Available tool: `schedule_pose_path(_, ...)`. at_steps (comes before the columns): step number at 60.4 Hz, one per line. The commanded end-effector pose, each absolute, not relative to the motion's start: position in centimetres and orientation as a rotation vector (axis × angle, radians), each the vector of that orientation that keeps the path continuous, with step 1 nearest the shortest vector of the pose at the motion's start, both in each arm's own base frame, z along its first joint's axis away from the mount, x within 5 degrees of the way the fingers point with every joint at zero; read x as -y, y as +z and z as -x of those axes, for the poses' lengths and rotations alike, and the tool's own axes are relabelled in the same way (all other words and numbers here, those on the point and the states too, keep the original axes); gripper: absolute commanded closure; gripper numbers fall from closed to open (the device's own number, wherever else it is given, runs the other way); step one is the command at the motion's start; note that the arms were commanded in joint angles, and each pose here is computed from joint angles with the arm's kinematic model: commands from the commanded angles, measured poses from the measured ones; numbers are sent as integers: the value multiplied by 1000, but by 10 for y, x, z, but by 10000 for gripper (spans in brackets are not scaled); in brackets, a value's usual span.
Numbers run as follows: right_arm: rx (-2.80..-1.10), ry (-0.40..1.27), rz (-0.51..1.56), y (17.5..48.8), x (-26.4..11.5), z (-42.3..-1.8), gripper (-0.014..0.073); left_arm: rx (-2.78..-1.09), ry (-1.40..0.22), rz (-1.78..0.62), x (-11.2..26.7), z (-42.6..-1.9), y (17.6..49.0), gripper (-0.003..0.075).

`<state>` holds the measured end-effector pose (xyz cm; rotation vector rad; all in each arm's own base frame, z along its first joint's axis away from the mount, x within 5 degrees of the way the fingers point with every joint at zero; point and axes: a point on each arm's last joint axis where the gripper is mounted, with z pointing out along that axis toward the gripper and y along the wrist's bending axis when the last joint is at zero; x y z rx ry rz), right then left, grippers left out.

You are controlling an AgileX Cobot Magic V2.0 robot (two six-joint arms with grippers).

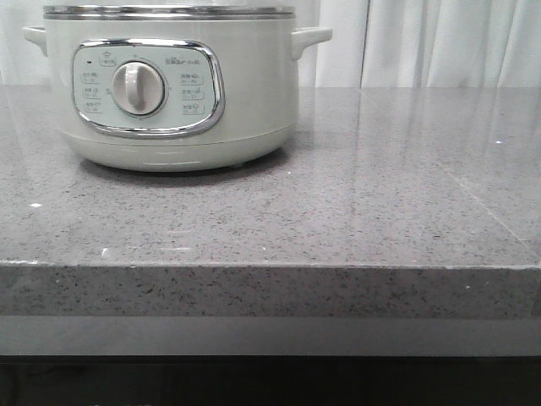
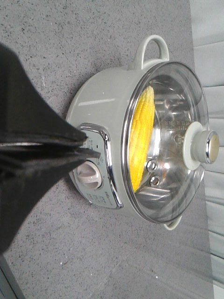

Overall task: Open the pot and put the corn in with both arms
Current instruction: 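Release the lid knob and raise the left gripper away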

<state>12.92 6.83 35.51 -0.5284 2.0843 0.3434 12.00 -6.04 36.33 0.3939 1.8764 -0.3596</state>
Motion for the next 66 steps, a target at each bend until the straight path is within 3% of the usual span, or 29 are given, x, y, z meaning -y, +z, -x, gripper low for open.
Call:
schedule_pose_path(1, -1990, 358, 489, 370, -68, -132, 662, -1776, -388, -361, 60, -120, 379, 741)
schedule_pose_path(31, -1993, 358, 490, 369, -68, -132, 662, -1778, -382, -329, 57, -119, 373, 741)
schedule_pose_path(37, -1993, 358, 490, 369, -68, -132, 662, -1712, -336, -258, 46, -118, 363, 741)
schedule_pose_path(49, -1993, 358, 490, 369, -68, -132, 662, -1547, -238, -98, 19, -89, 329, 741)
schedule_pose_path(66, -1993, 358, 490, 369, -68, -132, 662, -1496, -71, 67, 0, -63, 270, 741)
